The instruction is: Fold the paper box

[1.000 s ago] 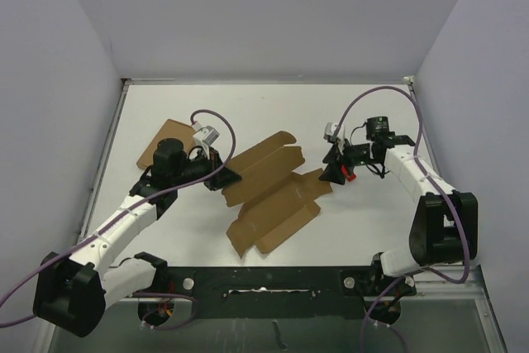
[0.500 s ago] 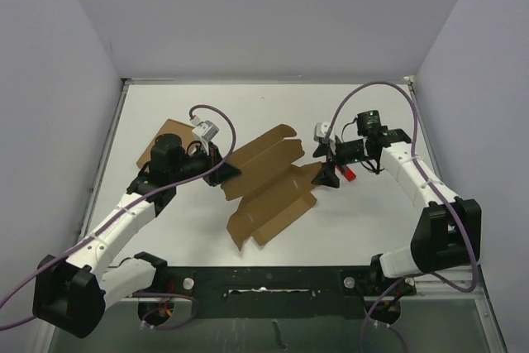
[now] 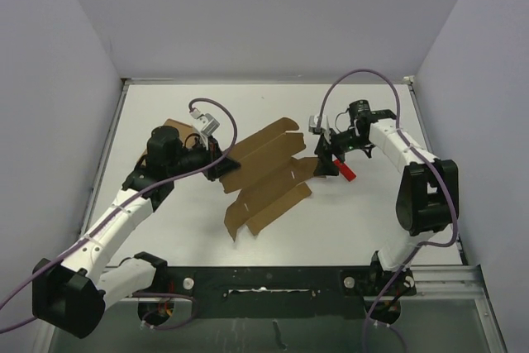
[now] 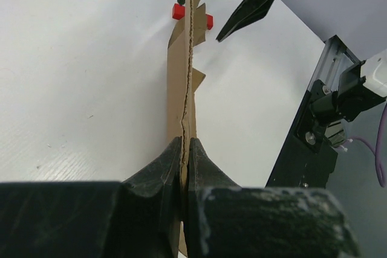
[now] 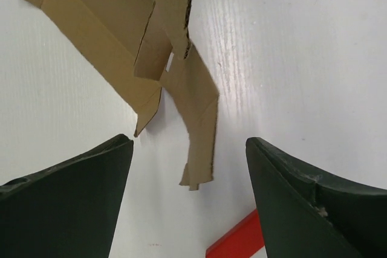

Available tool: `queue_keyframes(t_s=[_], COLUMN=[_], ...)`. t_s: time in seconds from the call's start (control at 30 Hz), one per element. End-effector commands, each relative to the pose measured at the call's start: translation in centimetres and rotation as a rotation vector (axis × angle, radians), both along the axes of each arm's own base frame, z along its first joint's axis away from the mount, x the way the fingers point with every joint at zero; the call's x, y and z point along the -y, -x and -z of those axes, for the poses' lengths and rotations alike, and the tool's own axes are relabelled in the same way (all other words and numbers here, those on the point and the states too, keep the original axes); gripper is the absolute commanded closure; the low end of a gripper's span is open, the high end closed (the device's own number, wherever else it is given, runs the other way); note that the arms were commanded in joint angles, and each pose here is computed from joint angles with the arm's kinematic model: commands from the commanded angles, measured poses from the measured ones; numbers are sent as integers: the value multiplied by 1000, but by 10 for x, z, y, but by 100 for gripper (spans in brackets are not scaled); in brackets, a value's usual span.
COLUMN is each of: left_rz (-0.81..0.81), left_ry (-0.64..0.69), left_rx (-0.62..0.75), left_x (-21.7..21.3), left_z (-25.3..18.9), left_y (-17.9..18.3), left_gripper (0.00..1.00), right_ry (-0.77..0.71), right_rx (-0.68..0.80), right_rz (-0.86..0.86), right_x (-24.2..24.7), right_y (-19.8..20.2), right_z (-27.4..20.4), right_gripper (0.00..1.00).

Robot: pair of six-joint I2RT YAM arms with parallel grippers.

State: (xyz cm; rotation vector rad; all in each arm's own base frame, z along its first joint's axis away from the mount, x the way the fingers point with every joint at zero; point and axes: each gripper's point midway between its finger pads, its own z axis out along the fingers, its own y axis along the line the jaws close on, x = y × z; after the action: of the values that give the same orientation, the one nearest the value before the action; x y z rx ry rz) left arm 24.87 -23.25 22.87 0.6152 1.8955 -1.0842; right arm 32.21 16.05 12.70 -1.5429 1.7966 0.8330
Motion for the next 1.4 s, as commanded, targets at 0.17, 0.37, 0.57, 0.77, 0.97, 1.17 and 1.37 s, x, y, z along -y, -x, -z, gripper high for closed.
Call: queue_keyframes(t_s=[0.17, 0.37, 0.57, 0.77, 0.97, 1.17, 1.37], left_rz=[46, 44, 4, -2, 29, 4, -32], left_ry=[23, 12, 1, 39, 22, -20, -64], left_rx=[109, 120, 120, 26, -73, -167, -242], left_x=[3, 3, -2, -5, -3, -7, -12], left_z=[-34, -37, -51, -44, -19, 9, 35], left_y=[2, -1, -17, -30, -27, -28, -28], left_gripper=[100, 100, 100, 100, 100, 100, 100], right_ry=[60, 39, -62, -110, -69, -112, -114], right_rx=[-25, -10, 198, 310, 402, 398, 325], right_rz=[-17, 19, 179, 311, 428, 407, 314], right_x=[-4, -9, -20, -35, -36, -42, -49], right_y=[-8, -13, -47, -66, -76, -63, -39], right_z=[8, 4, -26, -25, -10, -4, 10], right_gripper=[50, 99, 100, 100, 100, 100, 100])
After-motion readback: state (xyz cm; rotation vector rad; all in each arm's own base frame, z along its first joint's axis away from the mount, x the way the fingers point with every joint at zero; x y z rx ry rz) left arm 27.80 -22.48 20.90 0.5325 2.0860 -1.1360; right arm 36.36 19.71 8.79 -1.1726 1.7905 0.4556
